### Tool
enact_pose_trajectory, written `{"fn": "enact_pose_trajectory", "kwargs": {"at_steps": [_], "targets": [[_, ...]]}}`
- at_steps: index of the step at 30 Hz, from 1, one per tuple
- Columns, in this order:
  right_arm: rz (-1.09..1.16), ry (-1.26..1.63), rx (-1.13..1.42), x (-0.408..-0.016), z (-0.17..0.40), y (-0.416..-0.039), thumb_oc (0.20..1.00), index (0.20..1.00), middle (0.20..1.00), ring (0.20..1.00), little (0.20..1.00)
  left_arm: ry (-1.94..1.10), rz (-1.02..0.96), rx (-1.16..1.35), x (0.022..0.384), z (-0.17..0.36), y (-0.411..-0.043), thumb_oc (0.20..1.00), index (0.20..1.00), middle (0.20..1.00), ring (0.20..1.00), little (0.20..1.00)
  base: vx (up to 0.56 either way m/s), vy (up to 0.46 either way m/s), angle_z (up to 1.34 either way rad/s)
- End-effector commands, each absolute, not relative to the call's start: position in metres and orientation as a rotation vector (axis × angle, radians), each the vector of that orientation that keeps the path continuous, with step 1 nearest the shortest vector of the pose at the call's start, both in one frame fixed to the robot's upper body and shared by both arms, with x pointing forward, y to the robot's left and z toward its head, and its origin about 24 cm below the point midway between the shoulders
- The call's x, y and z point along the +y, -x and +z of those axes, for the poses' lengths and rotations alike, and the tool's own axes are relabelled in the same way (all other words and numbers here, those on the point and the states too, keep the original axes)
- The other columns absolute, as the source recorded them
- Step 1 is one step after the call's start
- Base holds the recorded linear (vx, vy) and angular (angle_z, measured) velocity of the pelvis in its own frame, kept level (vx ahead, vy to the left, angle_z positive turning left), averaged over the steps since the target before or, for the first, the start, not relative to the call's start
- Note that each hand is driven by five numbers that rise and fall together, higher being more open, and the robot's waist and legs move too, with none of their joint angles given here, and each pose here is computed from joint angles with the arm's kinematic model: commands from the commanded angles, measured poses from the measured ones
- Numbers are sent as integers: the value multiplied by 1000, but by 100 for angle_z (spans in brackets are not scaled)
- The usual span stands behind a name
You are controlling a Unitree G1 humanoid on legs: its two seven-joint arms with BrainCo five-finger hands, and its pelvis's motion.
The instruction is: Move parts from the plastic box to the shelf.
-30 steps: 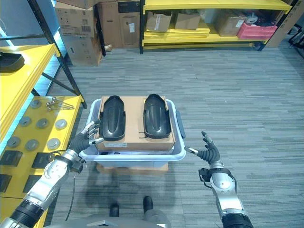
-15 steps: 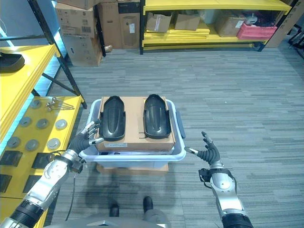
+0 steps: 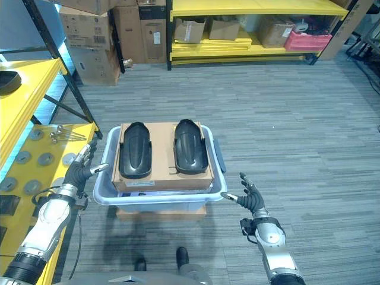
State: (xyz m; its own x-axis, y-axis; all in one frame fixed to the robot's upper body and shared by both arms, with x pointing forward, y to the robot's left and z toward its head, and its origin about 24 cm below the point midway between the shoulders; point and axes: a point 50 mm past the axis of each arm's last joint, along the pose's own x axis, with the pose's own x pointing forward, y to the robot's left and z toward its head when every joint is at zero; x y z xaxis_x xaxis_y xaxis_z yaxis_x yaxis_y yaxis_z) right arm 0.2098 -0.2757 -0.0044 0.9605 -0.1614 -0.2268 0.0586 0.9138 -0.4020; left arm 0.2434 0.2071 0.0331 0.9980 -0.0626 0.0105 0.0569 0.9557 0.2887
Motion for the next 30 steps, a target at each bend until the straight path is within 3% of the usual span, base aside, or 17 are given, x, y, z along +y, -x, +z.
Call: {"fn": "enact_pose_trajectory", "kwargs": {"at_steps": [1,17,30], "targets": [[-159,411,85,-276,26,-234,1000,1000,1000,1000,1000,-333,-69,-85,213,44,-249,1000,1000,1000,1000,1000,39,-14,1],[-320,613,-67,-291,99,-328,1000,1000,1000,1000,1000,-231,-228,-93,185,47,-255,1000,1000,1000,1000,1000,-41,-18,17],[-534,645,-83,-327,165,-362,1000,1000,1000,1000,1000,-184,-315,-181,158,67,-270,1000,1000,1000,1000,1000,-55,-5,8]]}}
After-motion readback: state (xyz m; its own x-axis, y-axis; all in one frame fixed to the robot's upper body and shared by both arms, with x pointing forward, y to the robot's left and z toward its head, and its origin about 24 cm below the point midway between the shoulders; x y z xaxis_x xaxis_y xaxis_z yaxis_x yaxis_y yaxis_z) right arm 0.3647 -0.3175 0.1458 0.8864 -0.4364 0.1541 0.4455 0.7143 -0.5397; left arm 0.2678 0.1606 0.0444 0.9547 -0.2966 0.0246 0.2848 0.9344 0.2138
